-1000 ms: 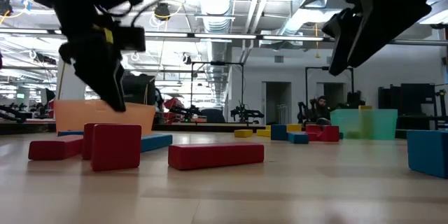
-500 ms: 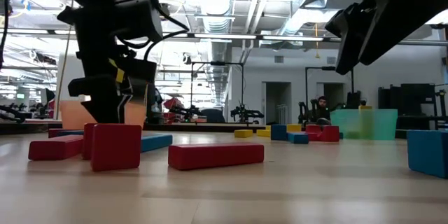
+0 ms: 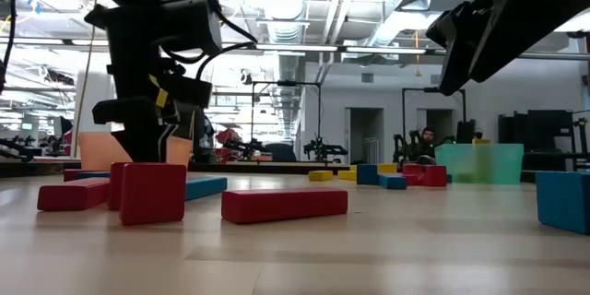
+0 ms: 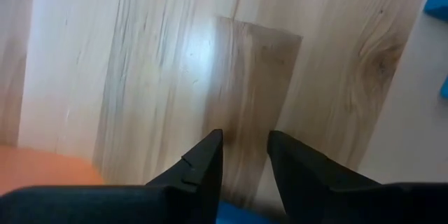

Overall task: Sort blocks
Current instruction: Put the blue wooden block into the red bin, then put the red wooden block into the orange bin

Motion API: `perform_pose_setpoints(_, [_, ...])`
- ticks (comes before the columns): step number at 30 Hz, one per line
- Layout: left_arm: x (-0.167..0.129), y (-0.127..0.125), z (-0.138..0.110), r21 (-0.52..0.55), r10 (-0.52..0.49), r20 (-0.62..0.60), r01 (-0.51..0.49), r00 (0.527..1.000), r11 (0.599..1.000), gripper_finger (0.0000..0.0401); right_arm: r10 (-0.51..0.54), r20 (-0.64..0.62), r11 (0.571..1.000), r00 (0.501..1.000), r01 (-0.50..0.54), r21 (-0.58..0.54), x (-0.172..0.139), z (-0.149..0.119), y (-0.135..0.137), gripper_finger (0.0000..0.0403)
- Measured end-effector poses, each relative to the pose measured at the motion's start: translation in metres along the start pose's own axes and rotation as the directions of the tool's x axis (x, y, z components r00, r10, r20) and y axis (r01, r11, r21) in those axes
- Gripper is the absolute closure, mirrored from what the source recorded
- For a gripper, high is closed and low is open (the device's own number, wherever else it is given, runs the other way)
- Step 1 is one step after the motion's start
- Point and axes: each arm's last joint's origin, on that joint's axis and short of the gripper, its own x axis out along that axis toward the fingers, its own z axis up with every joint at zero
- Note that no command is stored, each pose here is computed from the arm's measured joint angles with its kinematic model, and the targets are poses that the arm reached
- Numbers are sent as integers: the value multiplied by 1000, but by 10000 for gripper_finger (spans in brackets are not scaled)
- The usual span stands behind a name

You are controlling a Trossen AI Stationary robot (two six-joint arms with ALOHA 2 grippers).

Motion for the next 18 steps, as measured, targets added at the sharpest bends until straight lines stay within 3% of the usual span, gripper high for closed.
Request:
perform_pose_setpoints(9, [-1,-1,-2,6,19,-14,-19,1000,1000,283,0,0,1000,1000,0,-2,0,0,0,192])
perform_pose_setpoints(18, [-4,-14,-7,54,9,-19,-8,1000,998,221,1,1,1000,1000,0,-24,0,0,0,192])
